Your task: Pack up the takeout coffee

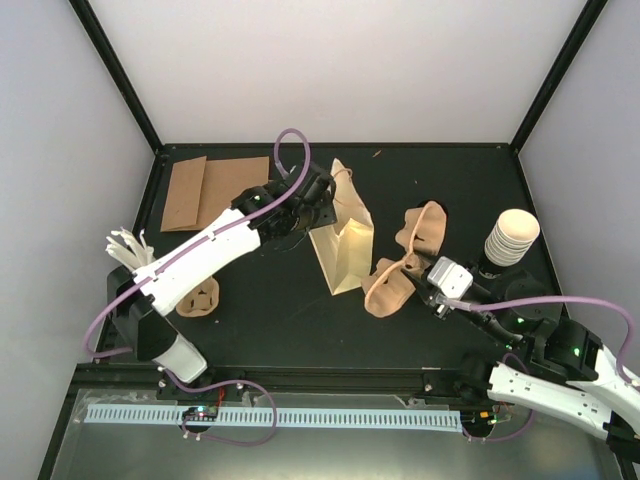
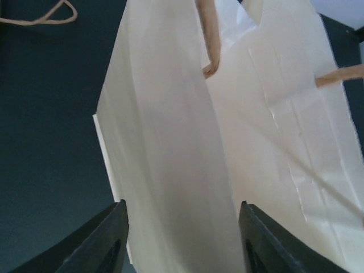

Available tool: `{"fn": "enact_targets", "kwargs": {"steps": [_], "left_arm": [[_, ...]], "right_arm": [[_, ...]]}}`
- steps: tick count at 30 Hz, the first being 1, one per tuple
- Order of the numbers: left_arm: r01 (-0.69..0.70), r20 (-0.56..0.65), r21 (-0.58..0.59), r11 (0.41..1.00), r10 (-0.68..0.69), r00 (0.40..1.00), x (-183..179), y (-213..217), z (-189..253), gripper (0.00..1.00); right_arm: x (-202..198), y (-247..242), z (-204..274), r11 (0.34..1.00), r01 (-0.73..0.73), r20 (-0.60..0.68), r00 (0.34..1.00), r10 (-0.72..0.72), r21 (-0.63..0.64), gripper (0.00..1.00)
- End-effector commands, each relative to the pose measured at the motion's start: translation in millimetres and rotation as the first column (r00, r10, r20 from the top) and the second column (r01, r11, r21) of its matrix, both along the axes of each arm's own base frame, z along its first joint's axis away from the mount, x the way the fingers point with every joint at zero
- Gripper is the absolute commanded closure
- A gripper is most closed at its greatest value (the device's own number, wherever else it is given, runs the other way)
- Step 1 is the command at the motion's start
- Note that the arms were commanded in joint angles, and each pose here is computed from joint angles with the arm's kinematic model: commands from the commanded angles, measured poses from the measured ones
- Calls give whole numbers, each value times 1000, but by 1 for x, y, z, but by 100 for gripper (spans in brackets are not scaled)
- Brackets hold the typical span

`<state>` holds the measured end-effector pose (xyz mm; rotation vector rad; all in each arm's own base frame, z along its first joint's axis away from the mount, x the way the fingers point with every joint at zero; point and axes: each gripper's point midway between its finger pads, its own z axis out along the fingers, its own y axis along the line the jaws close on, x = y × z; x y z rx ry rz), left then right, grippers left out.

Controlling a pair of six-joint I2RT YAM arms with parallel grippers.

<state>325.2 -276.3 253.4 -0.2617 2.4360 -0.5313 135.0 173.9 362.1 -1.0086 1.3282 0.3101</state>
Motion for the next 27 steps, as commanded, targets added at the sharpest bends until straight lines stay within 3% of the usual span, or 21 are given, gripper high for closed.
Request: {"fn": "enact_targets", "kwargs": {"steps": [1, 9, 14, 18, 24, 27], "left_arm": [[-48, 16, 90, 995, 46, 999, 0, 19, 11, 52], [-31, 122, 183, 983, 8, 992, -5, 44, 45, 98], [119, 241, 301, 946, -196, 951, -14, 52, 73, 99], [250, 289, 448, 858, -404, 868, -26, 56, 81, 98], [191, 243, 652, 734, -440, 865, -31, 95, 71, 98], [166, 195, 746, 645, -450, 872, -32, 107, 64, 98]], "right_arm": [[-3, -1, -2, 1000, -9, -12, 1000, 9, 11, 63], [-4, 0, -4, 1000, -20, -23, 1000, 20, 8, 63], [-8, 9, -9, 998, -54, -69, 996, 56, 21, 63], [-11, 18, -11, 994, -90, -111, 989, 97, 67, 63], [-16, 35, -15, 976, -132, -209, 964, 168, 173, 63], [-19, 42, -23, 968, -143, -267, 943, 197, 208, 63]]}}
